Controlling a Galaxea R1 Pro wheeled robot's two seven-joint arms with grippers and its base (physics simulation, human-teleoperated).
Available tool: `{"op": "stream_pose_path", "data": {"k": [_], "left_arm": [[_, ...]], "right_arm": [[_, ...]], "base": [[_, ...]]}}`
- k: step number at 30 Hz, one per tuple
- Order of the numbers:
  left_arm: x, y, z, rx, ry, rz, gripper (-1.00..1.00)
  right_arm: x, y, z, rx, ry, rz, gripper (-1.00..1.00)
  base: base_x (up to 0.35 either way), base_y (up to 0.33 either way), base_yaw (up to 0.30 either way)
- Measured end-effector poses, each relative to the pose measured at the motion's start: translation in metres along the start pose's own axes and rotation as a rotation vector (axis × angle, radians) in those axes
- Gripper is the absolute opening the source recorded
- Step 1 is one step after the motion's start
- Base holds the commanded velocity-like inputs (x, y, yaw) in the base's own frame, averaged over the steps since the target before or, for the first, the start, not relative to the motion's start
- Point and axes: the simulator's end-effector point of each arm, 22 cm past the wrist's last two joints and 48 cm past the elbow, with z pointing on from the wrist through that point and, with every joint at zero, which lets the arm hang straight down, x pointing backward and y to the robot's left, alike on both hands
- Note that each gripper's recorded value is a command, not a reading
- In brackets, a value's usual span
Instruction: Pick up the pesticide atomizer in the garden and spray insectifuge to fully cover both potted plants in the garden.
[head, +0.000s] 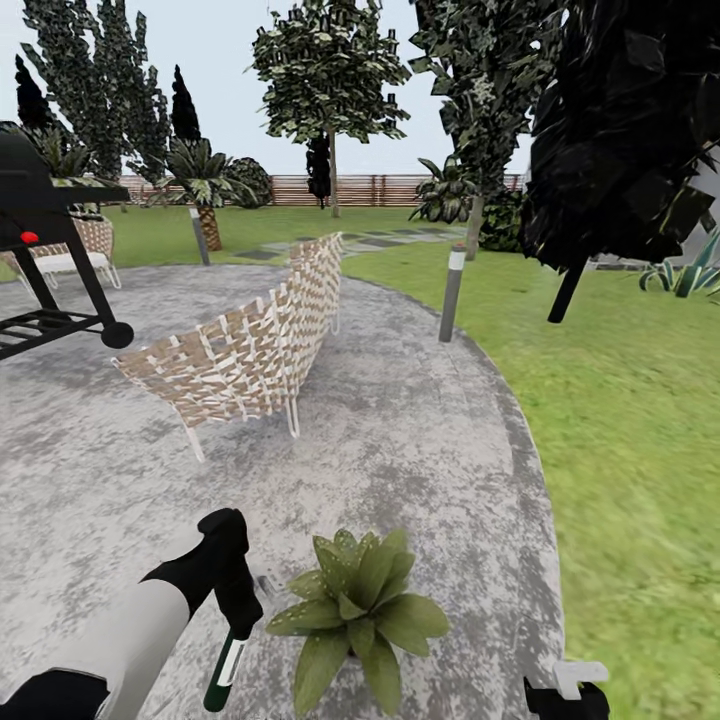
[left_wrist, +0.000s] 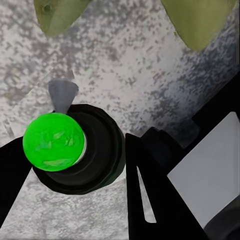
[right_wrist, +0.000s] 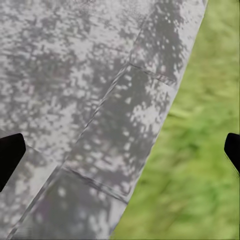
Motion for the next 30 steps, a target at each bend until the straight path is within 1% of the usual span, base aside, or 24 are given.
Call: {"op": "stream_pose_path", "data": {"k": [8, 15, 20, 24, 26, 30], "left_arm": [[-0.003, -0.003, 0.0, 0.002, -0.002, -0.004, -1.0], [0.0, 0.001, -0.001, -0.001, 0.0, -0.011, -1.0], [0.001, 0.002, -0.001, -0.003, 0.001, -0.015, -1.0], [0.006, 0.005, 0.0, -0.008, 0.007, -0.021, -1.0], [0.014, 0.009, 0.004, -0.008, 0.017, -0.033, -1.0], [0.019, 0.008, 0.008, -0.004, 0.026, -0.041, -1.0]], "right_arm": [[0.0, 0.0, 0.0, 0.0, 0.0, 0.0, 1.0], [0.001, 0.0, 0.0, -0.001, 0.001, 0.0, 1.0], [0.0, 0.0, 0.0, -0.001, 0.0, 0.0, 1.0], [0.0, 0.0, 0.0, -0.001, 0.0, 0.0, 1.0], [0.0, 0.001, 0.0, -0.001, 0.001, 0.0, 1.0], [0.0, 0.0, 0.0, -0.001, 0.0, 0.0, 1.0]], "base": [[-0.018, -0.273, 0.025], [-0.229, -0.208, 0.012], [-0.21, -0.13, 0.235], [-0.026, -0.016, 0.275], [-0.003, -0.002, 0.272], [0.0, 0.0, 0.091]]}}
